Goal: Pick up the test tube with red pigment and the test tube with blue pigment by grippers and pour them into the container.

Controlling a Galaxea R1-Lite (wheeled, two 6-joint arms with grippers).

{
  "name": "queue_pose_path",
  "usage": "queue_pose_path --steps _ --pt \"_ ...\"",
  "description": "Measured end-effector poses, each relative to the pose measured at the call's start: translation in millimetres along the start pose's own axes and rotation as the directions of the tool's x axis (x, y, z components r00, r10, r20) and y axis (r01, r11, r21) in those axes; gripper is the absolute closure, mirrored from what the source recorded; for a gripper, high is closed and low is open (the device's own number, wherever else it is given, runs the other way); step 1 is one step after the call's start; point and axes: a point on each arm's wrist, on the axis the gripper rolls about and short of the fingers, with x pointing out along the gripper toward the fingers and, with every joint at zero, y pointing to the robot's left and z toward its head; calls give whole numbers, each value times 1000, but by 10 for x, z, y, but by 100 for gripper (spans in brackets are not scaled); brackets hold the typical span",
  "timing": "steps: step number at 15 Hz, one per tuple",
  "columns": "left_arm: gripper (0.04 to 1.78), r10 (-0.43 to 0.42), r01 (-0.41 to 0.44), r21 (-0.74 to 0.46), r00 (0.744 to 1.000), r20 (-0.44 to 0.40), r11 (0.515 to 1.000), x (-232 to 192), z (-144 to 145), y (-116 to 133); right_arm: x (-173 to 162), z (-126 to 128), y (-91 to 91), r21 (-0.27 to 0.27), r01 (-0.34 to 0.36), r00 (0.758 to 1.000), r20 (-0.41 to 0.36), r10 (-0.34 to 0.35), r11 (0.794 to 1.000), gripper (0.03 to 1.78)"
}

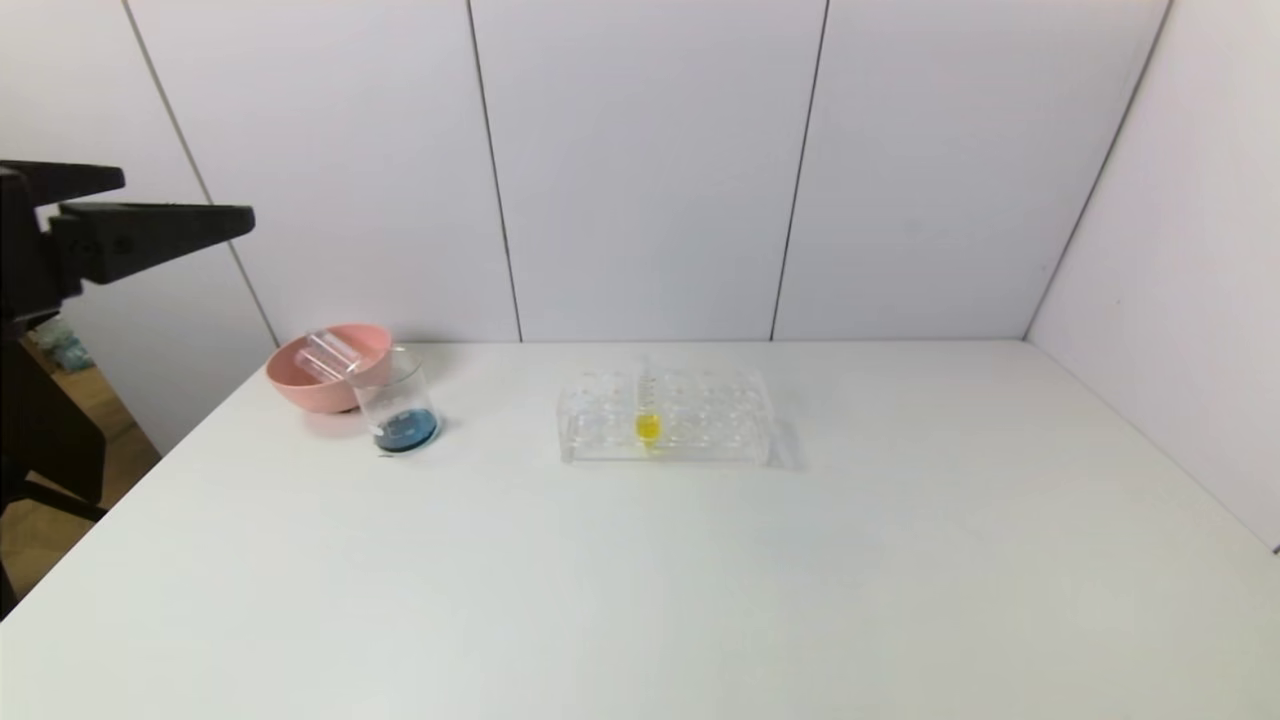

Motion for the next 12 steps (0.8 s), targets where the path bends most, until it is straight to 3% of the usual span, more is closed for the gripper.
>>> queue_pose_path --steps 6,12 --pt "5 -18 12 46 992 127 999 -934 -338 -355 0 0 0 0 0 1000 0 0 1000 4" --pt "5 7 -58 186 965 262 981 -1604 -974 -700 0 0 0 0 0 1000 0 0 1000 4"
